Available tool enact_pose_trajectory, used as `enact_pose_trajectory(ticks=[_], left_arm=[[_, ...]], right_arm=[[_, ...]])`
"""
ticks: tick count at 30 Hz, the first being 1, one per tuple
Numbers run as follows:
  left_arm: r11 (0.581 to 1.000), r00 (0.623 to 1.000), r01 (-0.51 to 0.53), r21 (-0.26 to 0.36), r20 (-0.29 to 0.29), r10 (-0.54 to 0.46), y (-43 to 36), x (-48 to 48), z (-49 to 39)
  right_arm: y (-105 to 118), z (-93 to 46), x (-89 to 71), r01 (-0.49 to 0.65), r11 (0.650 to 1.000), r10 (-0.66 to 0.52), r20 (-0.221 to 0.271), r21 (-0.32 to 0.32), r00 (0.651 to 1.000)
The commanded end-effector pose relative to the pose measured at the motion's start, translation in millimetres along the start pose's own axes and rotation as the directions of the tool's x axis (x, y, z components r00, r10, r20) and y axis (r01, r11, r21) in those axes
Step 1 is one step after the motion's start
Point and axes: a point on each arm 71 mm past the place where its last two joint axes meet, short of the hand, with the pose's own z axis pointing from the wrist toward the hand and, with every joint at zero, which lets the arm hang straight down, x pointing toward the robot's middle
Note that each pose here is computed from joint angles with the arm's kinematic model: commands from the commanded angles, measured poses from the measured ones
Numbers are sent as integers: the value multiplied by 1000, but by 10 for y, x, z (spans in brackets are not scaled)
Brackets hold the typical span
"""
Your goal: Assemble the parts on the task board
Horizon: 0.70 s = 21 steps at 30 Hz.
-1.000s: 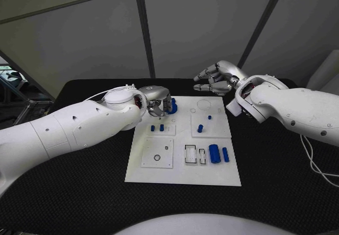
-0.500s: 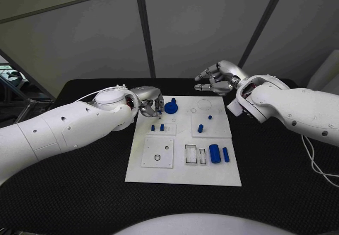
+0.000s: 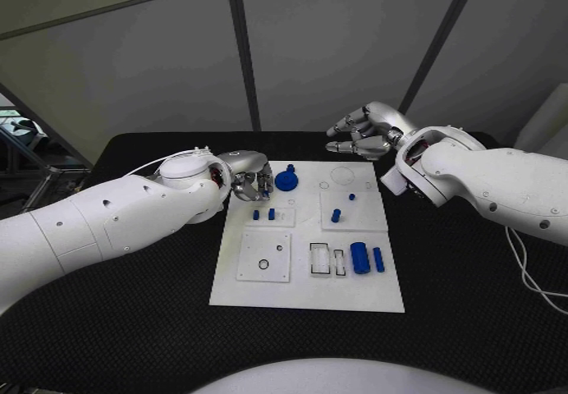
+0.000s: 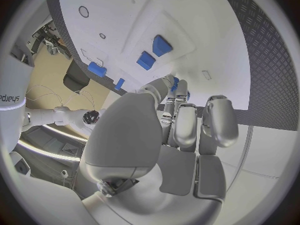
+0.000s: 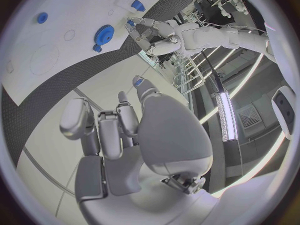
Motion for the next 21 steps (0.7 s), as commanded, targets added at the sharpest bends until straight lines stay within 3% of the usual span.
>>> enact_pose_trajectory(ticks=[1, 21], left_arm=[[1000, 1000, 7, -4, -16, -7, 1, 11, 6], [1000, 999, 23, 6, -22, -23, -31, 52, 21]], right_arm=[[14, 1, -6, 3, 1000, -3, -1, -10, 1000], [14, 1, -6, 4, 1000, -4, -1, -11, 1000]])
